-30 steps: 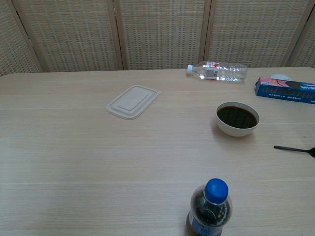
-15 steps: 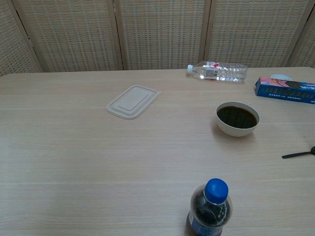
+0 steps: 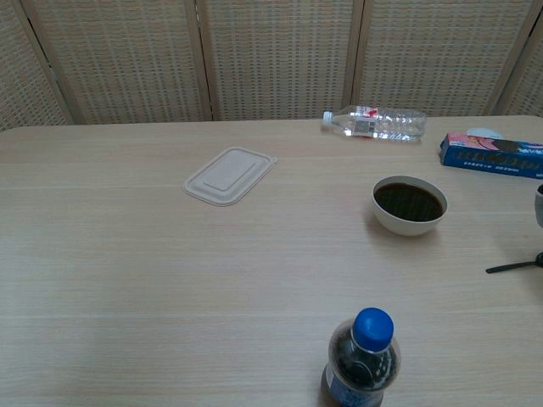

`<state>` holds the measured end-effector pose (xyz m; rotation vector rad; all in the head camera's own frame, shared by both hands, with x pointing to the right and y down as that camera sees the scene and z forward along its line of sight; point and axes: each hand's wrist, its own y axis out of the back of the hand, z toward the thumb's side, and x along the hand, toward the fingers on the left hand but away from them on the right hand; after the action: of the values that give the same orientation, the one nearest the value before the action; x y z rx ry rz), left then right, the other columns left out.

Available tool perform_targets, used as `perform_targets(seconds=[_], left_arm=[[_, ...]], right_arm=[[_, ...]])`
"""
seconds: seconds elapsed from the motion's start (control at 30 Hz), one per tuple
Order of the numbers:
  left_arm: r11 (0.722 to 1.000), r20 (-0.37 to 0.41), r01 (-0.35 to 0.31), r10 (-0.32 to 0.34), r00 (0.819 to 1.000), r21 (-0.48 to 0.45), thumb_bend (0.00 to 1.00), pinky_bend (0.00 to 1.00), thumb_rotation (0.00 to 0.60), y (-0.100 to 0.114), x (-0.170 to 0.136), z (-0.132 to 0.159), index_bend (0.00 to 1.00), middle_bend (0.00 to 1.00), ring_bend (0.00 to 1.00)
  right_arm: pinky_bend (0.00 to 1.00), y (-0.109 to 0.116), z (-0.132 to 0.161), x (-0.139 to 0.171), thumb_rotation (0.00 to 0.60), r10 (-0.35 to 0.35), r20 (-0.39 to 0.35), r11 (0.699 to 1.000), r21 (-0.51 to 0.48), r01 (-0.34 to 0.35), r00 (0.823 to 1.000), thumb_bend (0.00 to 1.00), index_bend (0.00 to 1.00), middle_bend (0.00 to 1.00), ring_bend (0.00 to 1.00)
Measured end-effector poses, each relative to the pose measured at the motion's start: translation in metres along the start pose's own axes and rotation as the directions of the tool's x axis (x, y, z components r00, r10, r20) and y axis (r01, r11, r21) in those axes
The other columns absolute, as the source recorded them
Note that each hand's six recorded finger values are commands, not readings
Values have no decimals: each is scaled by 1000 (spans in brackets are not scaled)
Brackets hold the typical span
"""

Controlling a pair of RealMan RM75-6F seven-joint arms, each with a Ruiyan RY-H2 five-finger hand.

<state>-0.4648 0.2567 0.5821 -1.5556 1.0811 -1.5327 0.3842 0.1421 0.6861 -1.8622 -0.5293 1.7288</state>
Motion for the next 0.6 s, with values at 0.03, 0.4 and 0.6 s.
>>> perform_targets(seconds=[0.03, 0.4, 0.6], left_arm=[[1000, -1, -2, 2, 1000, 0, 368, 0, 600, 0, 0, -1, 18, 0, 0], [1000, -5, -23, 23, 1000, 0, 367, 0, 600, 6, 1, -7, 18, 0, 0], [999, -6, -45, 45, 999, 5, 367, 0, 600, 14, 2, -13, 17, 0, 0]], right_arm=[[826, 2, 3, 0, 600, -20, -3, 1000, -3, 20, 1000, 429, 485, 472, 528], [157, 4, 36, -1, 600, -177, -33, 984, -23, 176, 984, 421, 493, 227, 157], [119, -5, 43, -9, 600, -213, -41, 977, -11, 213, 976, 421, 513, 216, 119]])
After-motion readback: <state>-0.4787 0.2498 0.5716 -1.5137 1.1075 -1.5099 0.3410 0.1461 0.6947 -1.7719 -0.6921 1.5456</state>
